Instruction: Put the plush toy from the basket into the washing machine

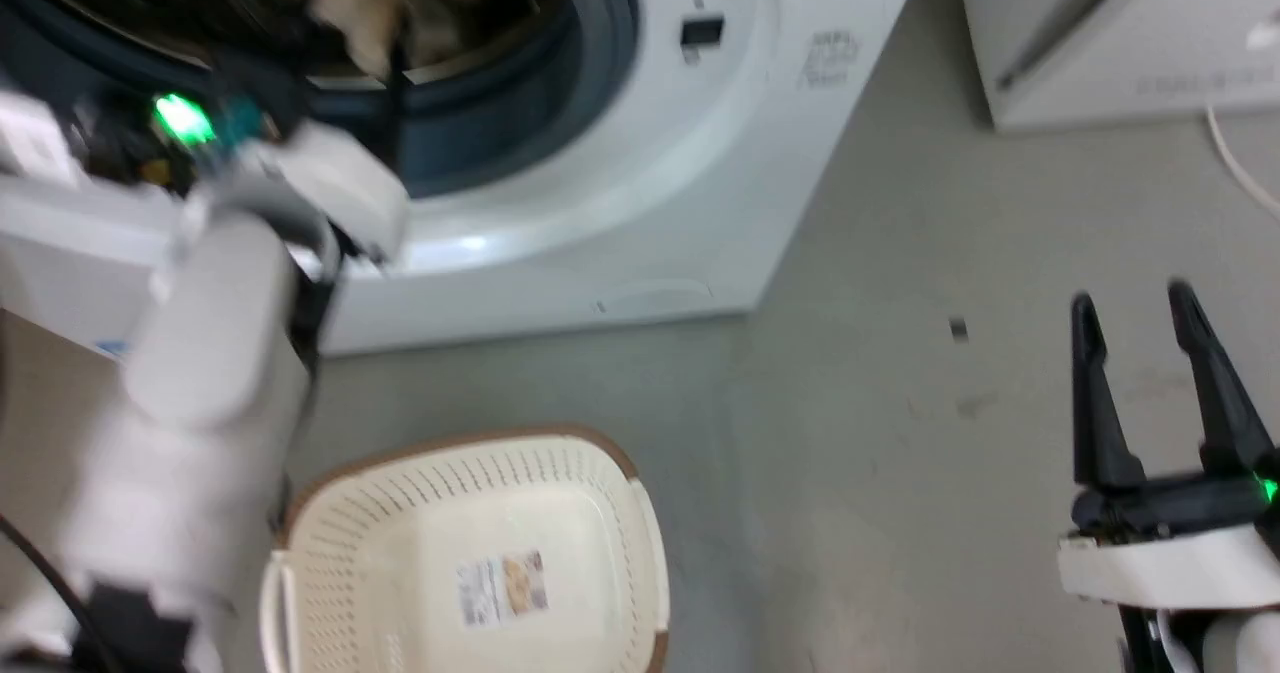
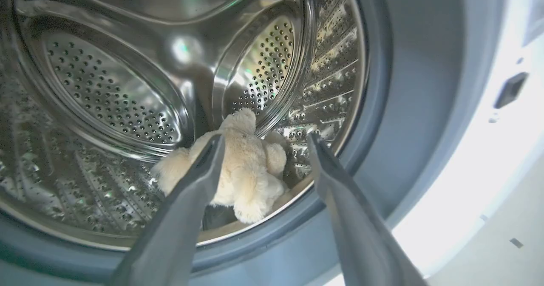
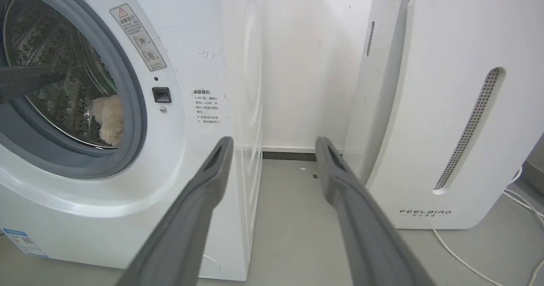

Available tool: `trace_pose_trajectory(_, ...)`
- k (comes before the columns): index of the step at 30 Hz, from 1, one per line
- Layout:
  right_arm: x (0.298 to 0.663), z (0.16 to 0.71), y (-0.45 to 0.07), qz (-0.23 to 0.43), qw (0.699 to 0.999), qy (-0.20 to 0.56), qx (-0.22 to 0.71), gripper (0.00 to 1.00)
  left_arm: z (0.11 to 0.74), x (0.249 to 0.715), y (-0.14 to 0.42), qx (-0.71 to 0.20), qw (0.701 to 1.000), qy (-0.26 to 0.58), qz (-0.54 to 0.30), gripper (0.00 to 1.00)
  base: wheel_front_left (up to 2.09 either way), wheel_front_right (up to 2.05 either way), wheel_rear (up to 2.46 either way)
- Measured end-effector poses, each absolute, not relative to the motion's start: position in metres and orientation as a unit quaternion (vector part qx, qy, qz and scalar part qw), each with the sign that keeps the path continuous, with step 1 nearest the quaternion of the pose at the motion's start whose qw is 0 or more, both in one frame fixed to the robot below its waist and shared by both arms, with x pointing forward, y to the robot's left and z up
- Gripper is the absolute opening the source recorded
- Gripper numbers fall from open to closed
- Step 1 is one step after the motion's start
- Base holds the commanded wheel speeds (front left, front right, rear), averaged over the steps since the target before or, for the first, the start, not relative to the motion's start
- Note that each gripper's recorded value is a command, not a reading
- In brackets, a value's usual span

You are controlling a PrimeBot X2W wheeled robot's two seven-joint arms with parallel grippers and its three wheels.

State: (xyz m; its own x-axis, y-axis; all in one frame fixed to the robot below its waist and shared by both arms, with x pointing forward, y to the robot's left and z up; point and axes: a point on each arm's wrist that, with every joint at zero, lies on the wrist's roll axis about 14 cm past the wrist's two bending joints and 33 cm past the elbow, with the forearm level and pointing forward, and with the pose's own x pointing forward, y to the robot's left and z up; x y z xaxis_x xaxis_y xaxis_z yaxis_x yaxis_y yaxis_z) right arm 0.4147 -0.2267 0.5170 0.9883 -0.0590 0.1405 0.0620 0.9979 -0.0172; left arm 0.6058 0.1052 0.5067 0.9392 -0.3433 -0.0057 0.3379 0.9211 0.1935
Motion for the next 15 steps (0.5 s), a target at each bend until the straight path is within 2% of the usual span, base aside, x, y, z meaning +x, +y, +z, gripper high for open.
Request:
trace_pose_trajectory(9,0.391,0.543,-0.210,-0.008,0.995,-0.102,0.005,1.00,0.548,0.511,0.133,0.051,0.989,-0.073,-0.119,1.00,0.00,0.00,0.00)
trace_pose_trajectory(15,0.381,0.561,-0.196,0.013,0.992,-0.127,0.013,1.00,0.540,0.448,0.163,0.026,0.995,-0.073,-0.055,1.00,0.00,0.00,0.00)
